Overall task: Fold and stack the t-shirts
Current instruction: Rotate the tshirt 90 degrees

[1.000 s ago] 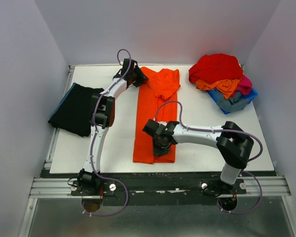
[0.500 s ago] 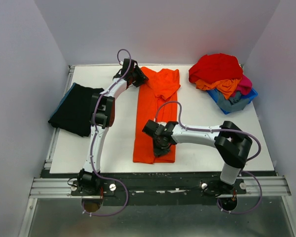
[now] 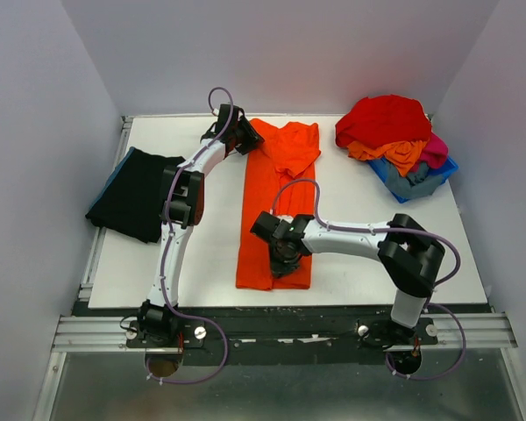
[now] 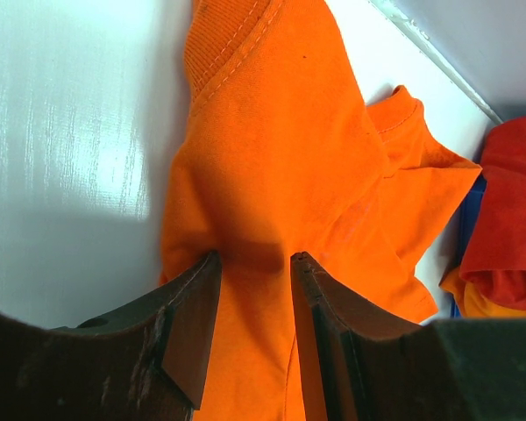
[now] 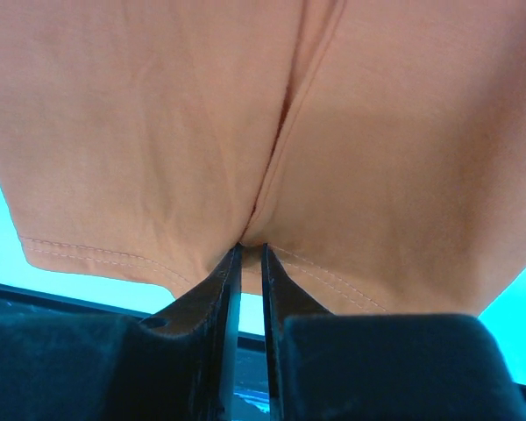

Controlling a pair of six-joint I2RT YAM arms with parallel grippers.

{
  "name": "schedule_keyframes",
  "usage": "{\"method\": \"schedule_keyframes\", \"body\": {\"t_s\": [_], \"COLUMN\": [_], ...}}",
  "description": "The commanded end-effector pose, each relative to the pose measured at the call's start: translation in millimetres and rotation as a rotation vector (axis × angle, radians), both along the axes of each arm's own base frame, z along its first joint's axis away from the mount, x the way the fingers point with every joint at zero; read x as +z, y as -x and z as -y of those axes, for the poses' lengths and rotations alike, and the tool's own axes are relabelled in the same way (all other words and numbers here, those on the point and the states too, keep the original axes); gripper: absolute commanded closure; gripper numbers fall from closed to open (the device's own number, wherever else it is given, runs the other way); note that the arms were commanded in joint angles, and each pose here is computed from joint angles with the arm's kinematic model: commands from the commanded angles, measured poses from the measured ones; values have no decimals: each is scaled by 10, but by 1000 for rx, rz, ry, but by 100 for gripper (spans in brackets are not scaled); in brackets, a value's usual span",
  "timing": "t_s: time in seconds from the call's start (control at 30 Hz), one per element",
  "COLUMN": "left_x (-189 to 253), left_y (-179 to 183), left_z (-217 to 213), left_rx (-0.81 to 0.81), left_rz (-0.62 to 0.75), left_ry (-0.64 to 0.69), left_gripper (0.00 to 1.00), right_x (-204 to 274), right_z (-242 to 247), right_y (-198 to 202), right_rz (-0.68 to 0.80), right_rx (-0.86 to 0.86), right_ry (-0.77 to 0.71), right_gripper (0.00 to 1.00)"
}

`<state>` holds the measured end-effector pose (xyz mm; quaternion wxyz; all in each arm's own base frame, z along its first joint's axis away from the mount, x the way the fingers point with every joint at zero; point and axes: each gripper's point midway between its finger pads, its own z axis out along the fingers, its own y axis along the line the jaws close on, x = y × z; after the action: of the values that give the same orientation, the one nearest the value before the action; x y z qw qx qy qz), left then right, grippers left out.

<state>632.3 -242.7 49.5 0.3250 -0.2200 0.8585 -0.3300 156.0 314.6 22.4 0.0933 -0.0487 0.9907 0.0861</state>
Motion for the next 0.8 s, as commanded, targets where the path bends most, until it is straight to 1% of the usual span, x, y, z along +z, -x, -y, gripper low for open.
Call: {"method": "schedule_keyframes", "body": {"t_s": [0.0, 0.07, 0.1, 0.17, 0.43, 0.63, 0.77], "left_x": [-261, -282, -290, -303, -304, -319, -316], "left_y": [48, 52, 51, 50, 35, 33, 32], "left_z": [-24, -31, -31, -30, -34, -69, -77], "left_rx": [-9, -8, -8, -8, 2, 21, 25], "left_rz": [-51, -53, -53, -55, -56, -64, -66], "left_ry": [-22, -27, -27, -27, -24, -38, -40], "left_gripper": [47, 47, 47, 47, 46, 46, 46], "right_x": [-8, -37, -52, -57, 108, 85, 52], "right_z": [-106, -119, -110, -99, -46, -82, -146], "right_y": [-26, -16, -8, -1, 157, 319, 337], "right_rz": [-2, -13, -17, -17, -17, -49, -60], "right_rx": [29, 34, 34, 33, 67, 82, 87], "right_ry": [-1, 1, 6, 11, 24, 17, 3], "right_gripper": [78, 81, 89, 99, 99, 99, 99]}}
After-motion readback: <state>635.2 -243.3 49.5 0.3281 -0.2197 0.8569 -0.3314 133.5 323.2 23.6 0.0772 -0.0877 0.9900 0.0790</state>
